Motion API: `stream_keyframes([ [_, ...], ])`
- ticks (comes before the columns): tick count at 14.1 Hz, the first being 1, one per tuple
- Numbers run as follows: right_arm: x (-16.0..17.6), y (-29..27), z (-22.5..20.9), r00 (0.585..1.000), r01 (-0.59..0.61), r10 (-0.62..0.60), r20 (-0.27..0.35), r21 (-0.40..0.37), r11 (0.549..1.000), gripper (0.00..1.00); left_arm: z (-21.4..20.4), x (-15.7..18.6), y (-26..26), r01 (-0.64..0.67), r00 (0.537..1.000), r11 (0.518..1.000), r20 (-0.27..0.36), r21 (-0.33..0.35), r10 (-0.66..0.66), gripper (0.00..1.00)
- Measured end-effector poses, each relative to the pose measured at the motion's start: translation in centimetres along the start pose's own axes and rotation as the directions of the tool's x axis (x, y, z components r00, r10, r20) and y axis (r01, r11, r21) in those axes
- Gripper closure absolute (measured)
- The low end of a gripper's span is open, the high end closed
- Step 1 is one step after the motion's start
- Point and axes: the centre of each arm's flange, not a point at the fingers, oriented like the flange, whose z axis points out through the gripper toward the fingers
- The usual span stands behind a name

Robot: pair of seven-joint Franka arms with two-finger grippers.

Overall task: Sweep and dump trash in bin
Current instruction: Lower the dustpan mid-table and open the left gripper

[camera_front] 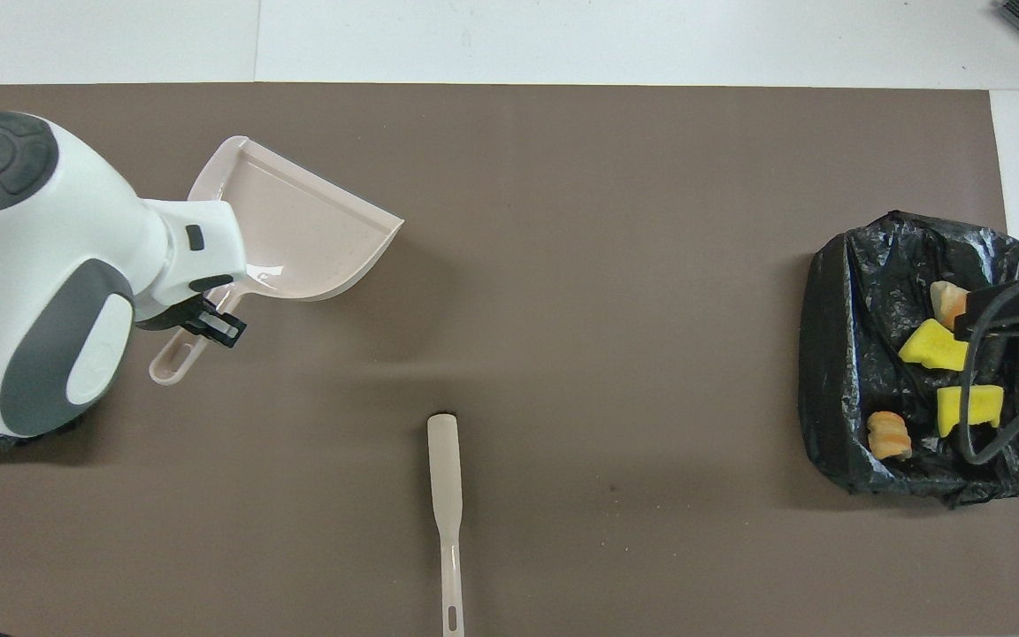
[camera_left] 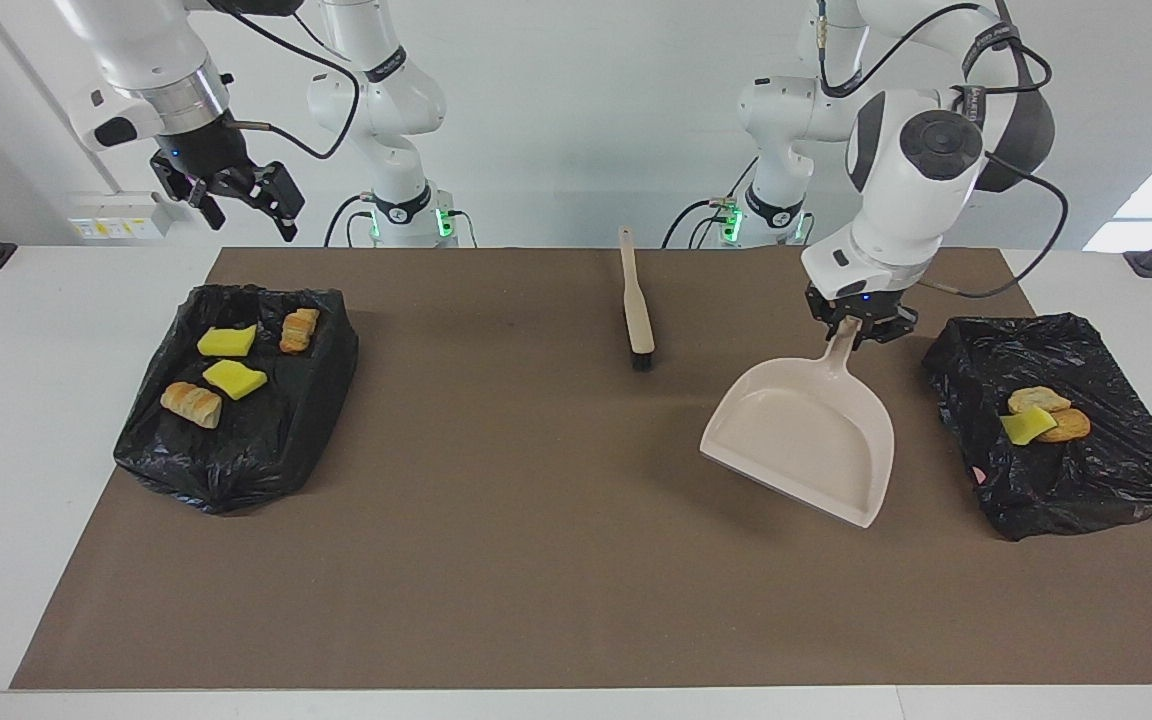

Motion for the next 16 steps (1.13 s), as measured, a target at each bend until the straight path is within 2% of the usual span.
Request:
stream_keyframes([
  [2,0.0,0.0,0.0,1.0,0.0,0.0,0.0,0.0,1.0,0.0,1.3,1.8,3.9,0.121,0.993,0.992,-0.007,-0.018,-0.121,0.67],
  [5,0.0,0.0,0.0,1.0,0.0,0.0,0.0,0.0,1.0,0.0,4.9,5.1,8.5,0.272,0.962,0.959,-0.016,-0.086,-0.274,0.67],
  [8,0.0,0.0,0.0,1.0,0.0,0.0,0.0,0.0,1.0,0.0,7.5,7.6,11.4,0.343,0.939,0.933,-0.001,-0.104,-0.345,0.67],
  [11,0.0,0.0,0.0,1.0,0.0,0.0,0.0,0.0,1.0,0.0,7.7,9.2,14.4,0.37,0.927,0.916,-0.001,-0.154,-0.374,0.67],
  [16,0.0,0.0,0.0,1.0,0.0,0.0,0.0,0.0,1.0,0.0,10.0,12.5,17.5,0.408,0.912,0.9,0.018,-0.153,-0.411,0.67],
])
